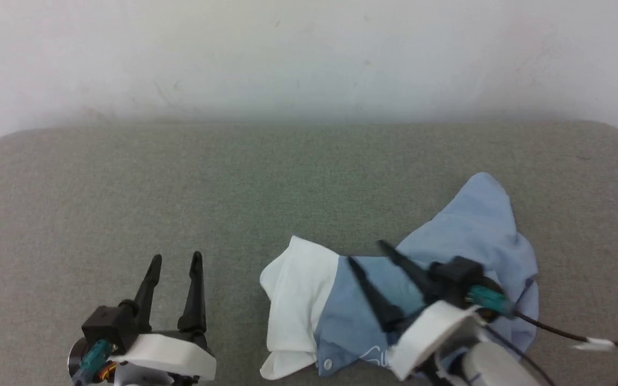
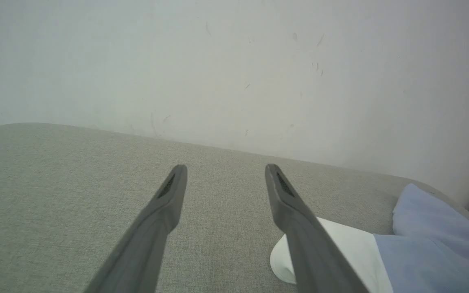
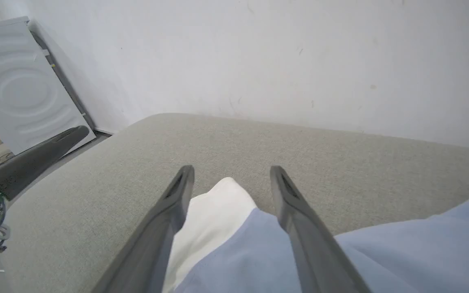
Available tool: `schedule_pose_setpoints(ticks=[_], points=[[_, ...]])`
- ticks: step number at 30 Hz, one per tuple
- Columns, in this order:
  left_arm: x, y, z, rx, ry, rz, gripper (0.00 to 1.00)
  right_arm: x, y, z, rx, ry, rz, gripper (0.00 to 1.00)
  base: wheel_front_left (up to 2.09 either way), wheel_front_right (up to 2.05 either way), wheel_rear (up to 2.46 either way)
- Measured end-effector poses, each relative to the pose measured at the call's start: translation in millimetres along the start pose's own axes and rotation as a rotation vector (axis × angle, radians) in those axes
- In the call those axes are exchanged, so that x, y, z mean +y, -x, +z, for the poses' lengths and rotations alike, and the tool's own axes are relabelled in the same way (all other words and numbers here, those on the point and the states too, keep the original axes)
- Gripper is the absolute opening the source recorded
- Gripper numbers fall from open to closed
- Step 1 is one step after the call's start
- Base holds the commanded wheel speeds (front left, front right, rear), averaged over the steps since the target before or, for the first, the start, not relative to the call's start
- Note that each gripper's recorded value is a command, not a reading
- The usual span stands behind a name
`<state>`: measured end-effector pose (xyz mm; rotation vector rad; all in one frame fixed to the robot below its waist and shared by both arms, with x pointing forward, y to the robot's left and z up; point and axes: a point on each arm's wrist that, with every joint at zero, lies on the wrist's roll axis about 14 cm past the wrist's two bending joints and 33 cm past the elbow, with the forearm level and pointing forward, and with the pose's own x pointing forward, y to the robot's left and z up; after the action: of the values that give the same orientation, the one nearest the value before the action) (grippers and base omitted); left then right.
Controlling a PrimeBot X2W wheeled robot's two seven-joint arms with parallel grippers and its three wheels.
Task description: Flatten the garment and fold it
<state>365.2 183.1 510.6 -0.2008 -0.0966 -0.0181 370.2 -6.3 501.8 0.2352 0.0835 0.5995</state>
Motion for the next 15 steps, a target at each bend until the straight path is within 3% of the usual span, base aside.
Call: schedule_pose_setpoints(ticks=[9,15], points=[[-18,-2,-3,0.012,0.002,-0.057,1.00,-95,77,46,-0.137,0.107,-0.382,1.00,0.00,0.00,0.00],[-30,-5,-10,0.046,-0.005,-0.095,1.00,-122,130,60,-0.142,0.172,-0.546,1.00,0.00,0.00,0.00]])
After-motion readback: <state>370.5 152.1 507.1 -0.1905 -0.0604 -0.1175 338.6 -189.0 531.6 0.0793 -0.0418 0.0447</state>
